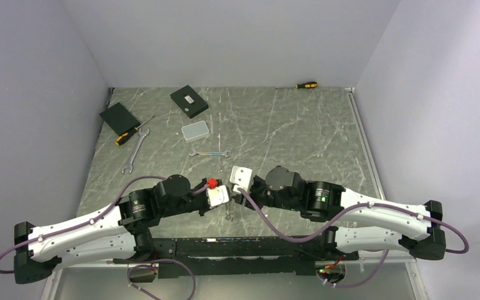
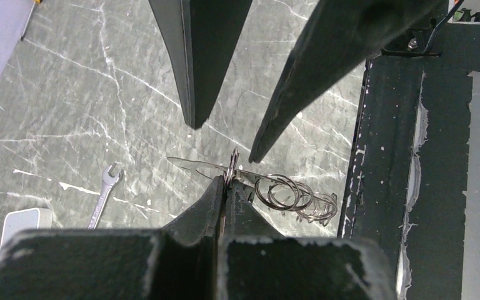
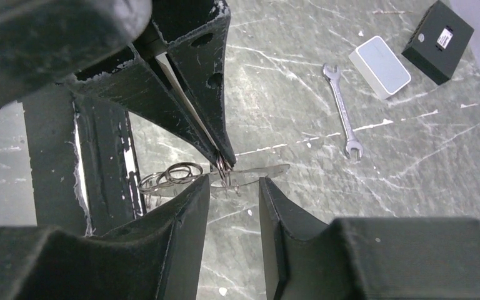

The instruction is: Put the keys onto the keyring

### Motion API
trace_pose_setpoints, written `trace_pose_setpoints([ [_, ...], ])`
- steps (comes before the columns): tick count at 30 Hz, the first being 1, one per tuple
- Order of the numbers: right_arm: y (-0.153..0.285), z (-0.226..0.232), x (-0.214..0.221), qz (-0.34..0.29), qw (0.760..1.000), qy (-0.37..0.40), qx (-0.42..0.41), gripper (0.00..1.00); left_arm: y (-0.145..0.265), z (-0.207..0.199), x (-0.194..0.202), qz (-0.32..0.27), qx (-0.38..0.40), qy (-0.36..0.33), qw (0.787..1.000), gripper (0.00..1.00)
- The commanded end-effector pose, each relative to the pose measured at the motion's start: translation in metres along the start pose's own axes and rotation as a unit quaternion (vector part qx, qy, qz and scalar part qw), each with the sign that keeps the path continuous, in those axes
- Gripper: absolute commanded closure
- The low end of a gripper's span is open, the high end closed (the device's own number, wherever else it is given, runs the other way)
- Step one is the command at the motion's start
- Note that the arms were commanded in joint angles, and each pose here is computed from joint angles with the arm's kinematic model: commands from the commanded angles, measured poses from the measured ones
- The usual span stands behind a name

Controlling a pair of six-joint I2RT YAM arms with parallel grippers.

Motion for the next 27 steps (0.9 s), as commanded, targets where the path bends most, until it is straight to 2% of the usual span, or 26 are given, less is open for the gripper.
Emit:
trace_pose_setpoints([
  [1, -0.01, 0.002, -0.014, -0.033, 0.999, 0.017, -0.011, 0.62, 0.013, 0.013, -0.029, -0.04, -0.021, 0.017, 0.999, 1.0],
  [11, -0.026, 0.007, -0.021, -0.045, 0.998, 0.03, -0.034, 0.67, 0.027, 0.012, -0.029, -0.053, -0.027, 0.03, 0.998, 1.0],
  [16, -0.028, 0.009, -0.027, -0.054, 0.997, 0.033, -0.044, 0.79, 0.03, 0.011, -0.028, -0.052, -0.026, 0.031, 0.998, 1.0],
  [21, -0.032, 0.011, -0.024, -0.039, 0.997, 0.034, -0.051, 1.0, 0.029, 0.01, -0.026, -0.046, -0.024, 0.03, 0.998, 1.0],
  [27, -0.03, 0.01, -0.025, -0.055, 0.997, 0.03, -0.048, 1.0, 0.033, 0.011, -0.027, -0.058, -0.03, 0.027, 0.998, 1.0],
])
Point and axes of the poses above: each gripper's point midway between its finger pads, its own y axis back along the fingers, its own z axis along the line the jaws close on, x = y × z, the point moved 7 cm from there along y, back along the fingers, and after that the axes turned 11 degrees about -y, right-handed, at the moved point
